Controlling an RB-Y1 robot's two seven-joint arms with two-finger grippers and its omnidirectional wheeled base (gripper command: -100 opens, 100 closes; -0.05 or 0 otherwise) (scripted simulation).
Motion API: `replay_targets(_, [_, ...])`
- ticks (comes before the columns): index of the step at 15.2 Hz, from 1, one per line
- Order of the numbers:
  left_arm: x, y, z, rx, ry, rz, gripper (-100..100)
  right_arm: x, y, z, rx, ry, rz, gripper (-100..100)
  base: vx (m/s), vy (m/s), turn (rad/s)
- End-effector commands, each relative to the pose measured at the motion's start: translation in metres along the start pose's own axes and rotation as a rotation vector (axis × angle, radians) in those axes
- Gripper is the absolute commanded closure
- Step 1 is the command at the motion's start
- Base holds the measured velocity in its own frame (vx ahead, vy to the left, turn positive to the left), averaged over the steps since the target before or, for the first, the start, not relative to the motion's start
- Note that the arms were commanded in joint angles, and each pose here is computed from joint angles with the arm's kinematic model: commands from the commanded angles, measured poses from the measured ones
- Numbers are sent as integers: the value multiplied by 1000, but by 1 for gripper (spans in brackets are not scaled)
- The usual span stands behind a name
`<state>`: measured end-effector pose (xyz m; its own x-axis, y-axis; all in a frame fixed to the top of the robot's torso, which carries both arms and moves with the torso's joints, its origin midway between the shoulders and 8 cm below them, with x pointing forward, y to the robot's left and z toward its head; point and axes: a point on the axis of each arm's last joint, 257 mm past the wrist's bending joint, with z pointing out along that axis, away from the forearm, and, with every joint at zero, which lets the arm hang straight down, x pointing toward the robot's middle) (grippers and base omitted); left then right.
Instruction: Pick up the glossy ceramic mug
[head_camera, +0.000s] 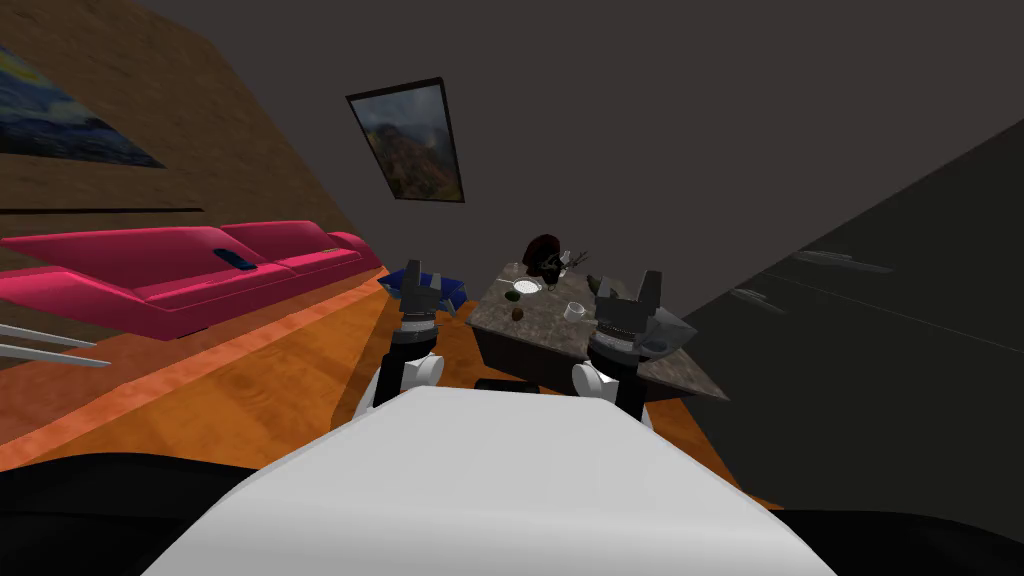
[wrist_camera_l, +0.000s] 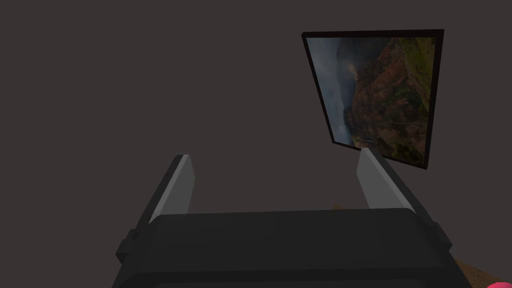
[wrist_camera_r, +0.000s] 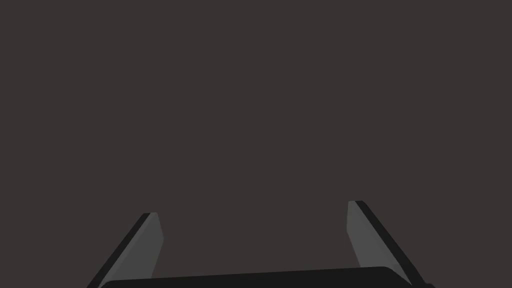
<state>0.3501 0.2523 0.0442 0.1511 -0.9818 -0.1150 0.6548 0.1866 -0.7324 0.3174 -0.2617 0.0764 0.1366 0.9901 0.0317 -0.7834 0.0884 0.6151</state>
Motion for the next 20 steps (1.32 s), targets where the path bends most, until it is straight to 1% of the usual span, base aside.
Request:
replay_targets(1, [0,0,0,0,0,0,0,5,-6,-6,19,42,-13,-100,-29,19,54])
replay_targets(2, [0,0,0,0,0,0,0,8,-12,-11,36,69,-22,-100,-71,60,117])
replay_targets(3, [0,0,0,0,0,0,0,9,-12,-11,37,76,-24,-100,-76,64,87])
replay_targets(4, [0,0,0,0,0,0,0,12,-19,-19,59,111,-36,-100,-79,73,98])
replay_targets(5, [0,0,0,0,0,0,0,13,-19,-19,59,117,-37,-100,-61,71,77])
replay_targets(6, [0,0,0,0,0,0,0,16,-27,-28,85,152,-49,-100,-41,86,118])
replay_targets(7, [0,0,0,0,0,0,0,17,-28,-29,86,164,-51,-100,-30,85,101])
replay_targets(8, [0,0,0,0,0,0,0,20,-36,-39,115,198,-63,-100,-22,95,162])
replay_targets(9, [0,0,0,0,0,0,0,22,-37,-40,116,216,-67,-100,-15,93,132])
replay_targets(10, [0,0,0,0,0,0,0,23,-46,-52,147,247,-78,-100,-25,123,186])
replay_targets(11, [0,0,0,0,0,0,0,25,-46,-53,148,270,-82,-100,-27,120,141])
replay_targets(12, [0,0,0,0,0,0,0,25,-46,-53,148,273,-83,-100,-13,76,15])
replay_targets(13, [0,0,0,0,0,0,0,27,-55,-67,183,315,-95,-100,-8,87,129])
replay_targets(14, [0,0,0,0,0,0,0,29,-56,-68,184,334,-99,-100,-13,92,143])
replay_targets(15, [0,0,0,0,0,0,0,28,-65,-83,219,364,-108,-100,2,121,218])
replay_targets(17, [0,0,0,0,0,0,0,31,-65,-85,222,401,-115,-100,-3,102,105])
replay_targets(18, [0,0,0,0,0,0,0,30,-74,-102,260,436,-124,-100,-7,94,191])
replay_targets(20, [0,0,0,0,0,0,0,32,-75,-104,262,470,-130,-100,-11,89,109])
